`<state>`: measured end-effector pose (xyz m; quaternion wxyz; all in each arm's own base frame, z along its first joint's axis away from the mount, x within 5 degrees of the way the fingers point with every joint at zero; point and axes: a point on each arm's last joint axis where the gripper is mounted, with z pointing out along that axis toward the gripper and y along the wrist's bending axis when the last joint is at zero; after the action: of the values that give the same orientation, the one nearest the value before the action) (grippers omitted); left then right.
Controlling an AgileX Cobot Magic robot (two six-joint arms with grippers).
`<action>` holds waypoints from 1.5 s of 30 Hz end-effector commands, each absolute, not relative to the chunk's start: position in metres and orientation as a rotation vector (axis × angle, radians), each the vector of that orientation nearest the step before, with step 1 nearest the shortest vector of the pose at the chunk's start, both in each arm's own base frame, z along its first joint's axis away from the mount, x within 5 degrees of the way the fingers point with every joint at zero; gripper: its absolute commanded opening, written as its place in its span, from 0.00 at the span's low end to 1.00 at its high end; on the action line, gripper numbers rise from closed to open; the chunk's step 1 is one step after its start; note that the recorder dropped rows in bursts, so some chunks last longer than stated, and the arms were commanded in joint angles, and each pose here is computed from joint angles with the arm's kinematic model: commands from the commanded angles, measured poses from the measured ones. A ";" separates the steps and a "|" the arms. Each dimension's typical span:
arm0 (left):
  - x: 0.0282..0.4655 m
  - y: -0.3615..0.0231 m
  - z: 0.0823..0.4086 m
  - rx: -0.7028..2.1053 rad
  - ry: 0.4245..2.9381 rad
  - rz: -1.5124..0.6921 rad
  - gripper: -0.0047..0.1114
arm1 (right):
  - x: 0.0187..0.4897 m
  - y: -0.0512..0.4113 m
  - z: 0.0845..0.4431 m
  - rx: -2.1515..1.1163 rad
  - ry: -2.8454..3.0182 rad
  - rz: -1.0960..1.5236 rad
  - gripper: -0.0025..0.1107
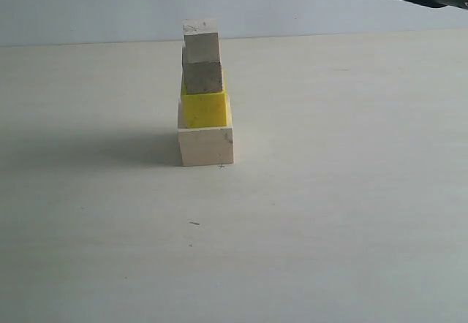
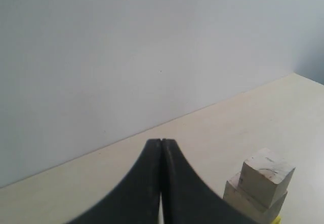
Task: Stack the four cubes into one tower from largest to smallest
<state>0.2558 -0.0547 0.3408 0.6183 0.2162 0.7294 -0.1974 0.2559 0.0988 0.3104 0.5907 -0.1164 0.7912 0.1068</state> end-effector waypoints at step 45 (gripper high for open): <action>0.060 0.007 0.240 -0.082 1.630 0.153 0.04 | 0.255 0.097 0.312 -0.259 1.835 0.245 0.02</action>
<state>0.0645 0.0071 0.2618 0.7222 -0.0194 0.6883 0.0660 0.2559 0.0988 0.3104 0.5906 -0.1155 0.7914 0.1075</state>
